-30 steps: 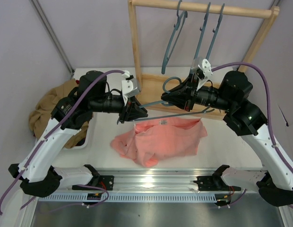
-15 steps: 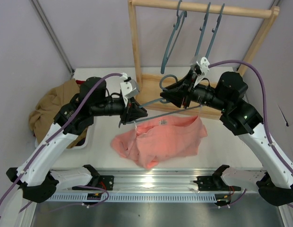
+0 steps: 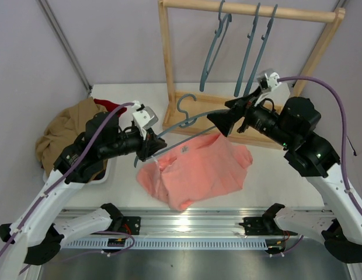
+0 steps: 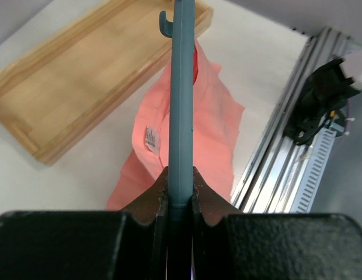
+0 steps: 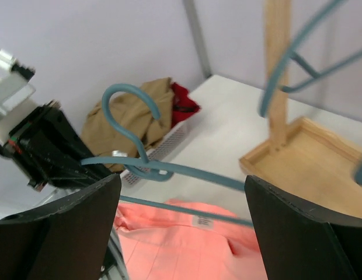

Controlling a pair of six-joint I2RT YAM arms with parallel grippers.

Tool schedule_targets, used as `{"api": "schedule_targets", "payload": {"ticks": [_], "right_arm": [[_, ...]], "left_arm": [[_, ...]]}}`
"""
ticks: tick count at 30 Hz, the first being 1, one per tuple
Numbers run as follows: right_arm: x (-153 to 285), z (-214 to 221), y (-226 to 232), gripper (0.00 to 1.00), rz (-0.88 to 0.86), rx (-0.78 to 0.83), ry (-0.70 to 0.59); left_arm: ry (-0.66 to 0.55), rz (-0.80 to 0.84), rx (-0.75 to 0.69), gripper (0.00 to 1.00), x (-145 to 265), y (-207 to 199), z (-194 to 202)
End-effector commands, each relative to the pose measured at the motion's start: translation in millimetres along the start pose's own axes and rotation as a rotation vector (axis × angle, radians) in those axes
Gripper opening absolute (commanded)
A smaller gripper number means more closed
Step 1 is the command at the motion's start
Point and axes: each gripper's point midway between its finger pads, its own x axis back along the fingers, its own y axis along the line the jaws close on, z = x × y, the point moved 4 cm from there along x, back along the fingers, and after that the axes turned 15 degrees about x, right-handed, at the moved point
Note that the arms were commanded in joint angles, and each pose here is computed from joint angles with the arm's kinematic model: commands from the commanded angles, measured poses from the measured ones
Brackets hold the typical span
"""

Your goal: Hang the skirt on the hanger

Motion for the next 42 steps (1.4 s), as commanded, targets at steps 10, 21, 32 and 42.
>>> {"api": "schedule_targets", "payload": {"ticks": [10,21,32,42], "right_arm": [[75.1,21.5,-58.9,0.99,0.616,-0.198,0.070],[108.4,51.3,-103.0,0.99,1.031,-0.229,0.187],[127.3,32.8,-136.1,0.99,1.178,-0.195,0.079],[124.7,36.8,-157.9,0.99,1.183,-0.143,0.104]], "left_arm": [[-0.112,-0.445,0.163,0.00,25.5,59.8,17.2],[-0.284,-0.544,0.184,0.00,46.3,58.3,-78.4],[-0.324,-0.624,0.156,0.00,23.1,73.2,-137.8],[-0.372,-0.575,0.131,0.00,0.1,71.7,-177.6]]}}
